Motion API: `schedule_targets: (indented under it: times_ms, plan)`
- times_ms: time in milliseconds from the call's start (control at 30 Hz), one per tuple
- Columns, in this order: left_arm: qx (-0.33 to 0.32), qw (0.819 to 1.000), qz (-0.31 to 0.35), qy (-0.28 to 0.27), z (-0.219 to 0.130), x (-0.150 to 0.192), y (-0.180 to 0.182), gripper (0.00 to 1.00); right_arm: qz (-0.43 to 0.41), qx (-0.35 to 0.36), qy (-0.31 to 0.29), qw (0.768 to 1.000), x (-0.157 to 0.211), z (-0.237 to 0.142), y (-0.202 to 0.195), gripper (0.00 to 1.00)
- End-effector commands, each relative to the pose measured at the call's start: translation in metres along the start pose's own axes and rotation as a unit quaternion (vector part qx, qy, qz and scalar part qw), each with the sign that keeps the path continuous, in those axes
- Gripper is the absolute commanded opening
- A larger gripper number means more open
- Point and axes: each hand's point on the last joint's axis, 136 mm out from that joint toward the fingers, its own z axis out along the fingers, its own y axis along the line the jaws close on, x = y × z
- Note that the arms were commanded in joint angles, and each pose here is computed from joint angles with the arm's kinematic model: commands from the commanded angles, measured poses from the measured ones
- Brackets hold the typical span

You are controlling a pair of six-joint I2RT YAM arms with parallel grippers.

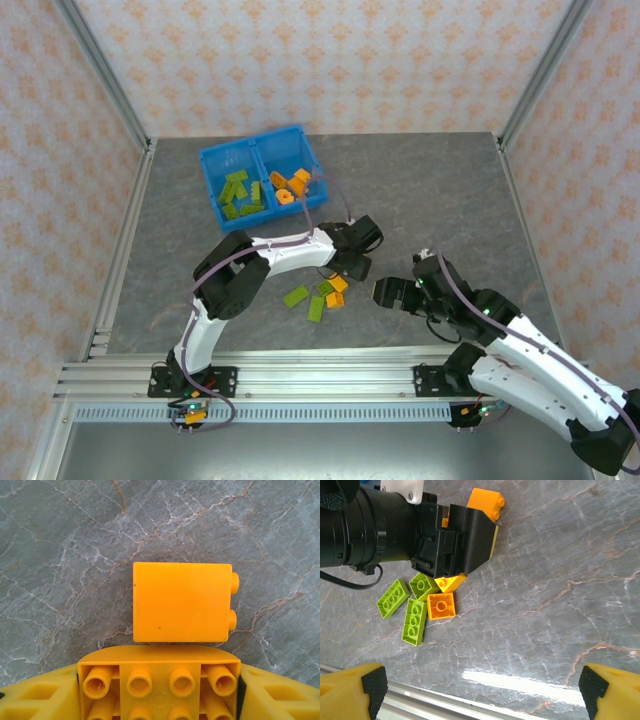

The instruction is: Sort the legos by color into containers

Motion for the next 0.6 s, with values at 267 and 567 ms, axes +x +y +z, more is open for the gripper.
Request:
schedule_targets:
  times_ms: [267, 567]
  plan:
    - [-0.057, 0.992, -0.03, -0.11, -0.085, -0.066, 0.065, 0.53, -0.009, -0.03, -0.027, 0.999, -0.014, -0.006, 0.016, 0.99]
    - [-0.161, 0.969, -0.051, -0.182, -0.122, -0.164, 0.174, 0.54, -0.016, -0.031, -0.028, 0.999, -0.018, -0.002, 0.021, 0.99]
